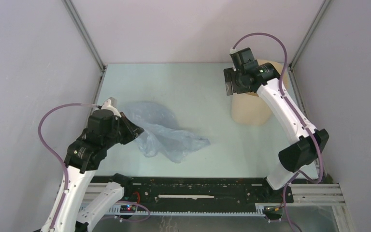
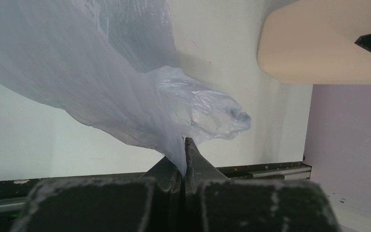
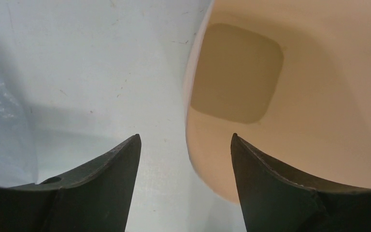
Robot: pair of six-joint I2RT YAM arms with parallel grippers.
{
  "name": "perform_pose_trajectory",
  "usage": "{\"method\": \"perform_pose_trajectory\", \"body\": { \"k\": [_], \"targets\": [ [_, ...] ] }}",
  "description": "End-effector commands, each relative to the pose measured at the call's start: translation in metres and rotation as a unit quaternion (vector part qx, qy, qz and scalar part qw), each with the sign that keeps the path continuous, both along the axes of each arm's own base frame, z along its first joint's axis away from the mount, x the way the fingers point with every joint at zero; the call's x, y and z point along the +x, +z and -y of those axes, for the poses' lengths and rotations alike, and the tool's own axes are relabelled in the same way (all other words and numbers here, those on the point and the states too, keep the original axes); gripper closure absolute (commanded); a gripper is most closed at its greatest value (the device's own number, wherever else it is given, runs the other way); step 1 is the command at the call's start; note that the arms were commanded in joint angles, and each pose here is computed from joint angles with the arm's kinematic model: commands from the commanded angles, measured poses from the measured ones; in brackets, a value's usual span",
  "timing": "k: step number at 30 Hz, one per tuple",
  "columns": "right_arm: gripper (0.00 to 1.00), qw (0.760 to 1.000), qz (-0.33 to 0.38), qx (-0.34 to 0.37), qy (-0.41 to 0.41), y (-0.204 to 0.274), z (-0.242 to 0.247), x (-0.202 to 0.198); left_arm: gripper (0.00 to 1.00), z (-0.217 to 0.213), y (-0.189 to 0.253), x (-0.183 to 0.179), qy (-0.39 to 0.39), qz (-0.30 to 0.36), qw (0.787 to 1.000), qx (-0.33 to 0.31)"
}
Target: Put the trash bags into the trash bin
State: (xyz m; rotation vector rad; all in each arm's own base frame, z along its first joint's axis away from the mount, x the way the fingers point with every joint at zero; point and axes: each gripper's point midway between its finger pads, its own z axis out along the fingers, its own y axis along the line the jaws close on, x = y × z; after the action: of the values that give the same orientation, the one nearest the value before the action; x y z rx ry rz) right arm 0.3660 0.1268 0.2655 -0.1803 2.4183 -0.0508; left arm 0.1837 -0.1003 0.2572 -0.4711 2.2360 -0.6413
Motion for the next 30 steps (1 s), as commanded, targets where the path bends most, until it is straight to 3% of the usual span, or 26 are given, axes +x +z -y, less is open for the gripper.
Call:
{"method": "perform_pose_trajectory", "body": {
  "k": [1, 5, 10, 13, 16, 19, 30],
  "targets": [
    [0.25, 1.0, 0.007, -0.007, 0.012, 0.008, 0.002, 0.006, 1.0, 0.002, 0.025, 0.0, -0.006, 0.026, 1.0, -0.013],
    [0.37, 1.0, -0.009, -0.024, 0.014, -0.008, 0.003, 0.004, 1.0, 0.002, 0.032, 0.003, -0.011, 0.034, 0.999, -0.003],
    [0.68, 0.999, -0.01, -0.037, 0.029, -0.01, -0.005, 0.002, 1.0, -0.011, 0.049, 0.003, -0.005, 0.055, 0.998, 0.034],
    [0.74, 0.998, -0.011, -0.043, 0.053, -0.011, -0.019, -0.002, 1.0, -0.019, 0.057, 0.003, 0.003, 0.064, 0.996, 0.055],
    [0.9, 0.995, -0.004, -0.045, 0.084, -0.003, -0.041, -0.009, 1.0, -0.027, 0.071, 0.0, 0.017, 0.077, 0.995, 0.065],
    [0.99, 0.992, 0.007, -0.047, 0.116, 0.007, -0.064, -0.021, 1.0, -0.039, 0.093, -0.007, 0.04, 0.112, 0.99, 0.069],
    [1.0, 0.97, -0.001, -0.021, 0.242, 0.0, -0.155, -0.076, 1.0, -0.067, 0.19, -0.035, 0.105, 0.241, 0.964, 0.03]
  ]
}}
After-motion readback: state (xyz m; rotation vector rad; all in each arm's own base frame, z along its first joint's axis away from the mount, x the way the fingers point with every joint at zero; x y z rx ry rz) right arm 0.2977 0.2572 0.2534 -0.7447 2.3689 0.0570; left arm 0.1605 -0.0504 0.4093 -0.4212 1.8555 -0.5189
